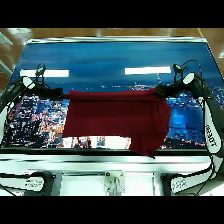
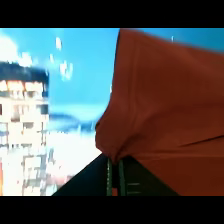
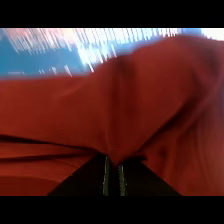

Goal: Fold the shirts.

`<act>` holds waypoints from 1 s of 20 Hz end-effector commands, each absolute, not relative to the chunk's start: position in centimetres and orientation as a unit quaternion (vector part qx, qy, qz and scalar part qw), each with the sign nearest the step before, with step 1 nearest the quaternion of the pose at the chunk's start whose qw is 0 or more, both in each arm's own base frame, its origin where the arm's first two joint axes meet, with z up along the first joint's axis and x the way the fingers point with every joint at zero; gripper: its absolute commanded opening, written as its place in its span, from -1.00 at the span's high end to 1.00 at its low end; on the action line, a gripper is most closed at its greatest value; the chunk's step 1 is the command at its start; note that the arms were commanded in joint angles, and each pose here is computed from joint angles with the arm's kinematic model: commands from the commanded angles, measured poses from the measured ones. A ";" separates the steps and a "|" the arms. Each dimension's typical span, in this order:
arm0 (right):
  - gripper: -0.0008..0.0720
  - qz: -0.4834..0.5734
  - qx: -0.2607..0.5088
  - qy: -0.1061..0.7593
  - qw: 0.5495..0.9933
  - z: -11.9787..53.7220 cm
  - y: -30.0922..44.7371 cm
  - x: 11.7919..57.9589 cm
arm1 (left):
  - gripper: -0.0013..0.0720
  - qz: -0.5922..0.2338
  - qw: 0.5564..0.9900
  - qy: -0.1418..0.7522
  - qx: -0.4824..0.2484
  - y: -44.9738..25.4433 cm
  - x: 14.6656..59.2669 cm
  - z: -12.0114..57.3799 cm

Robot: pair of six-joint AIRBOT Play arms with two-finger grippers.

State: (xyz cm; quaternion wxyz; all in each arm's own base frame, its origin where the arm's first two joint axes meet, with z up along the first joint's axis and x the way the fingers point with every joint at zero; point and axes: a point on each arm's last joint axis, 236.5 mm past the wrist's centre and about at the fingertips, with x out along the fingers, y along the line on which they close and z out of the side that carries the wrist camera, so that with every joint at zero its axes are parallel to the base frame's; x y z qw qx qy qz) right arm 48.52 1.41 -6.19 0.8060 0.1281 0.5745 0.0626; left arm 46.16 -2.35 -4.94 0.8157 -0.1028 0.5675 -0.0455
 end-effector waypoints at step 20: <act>-0.73 -0.037 0.296 0.644 0.704 -5.0 -5.3 28.3 | -0.85 -0.056 0.651 0.693 -0.305 1.7 25.1 -7.3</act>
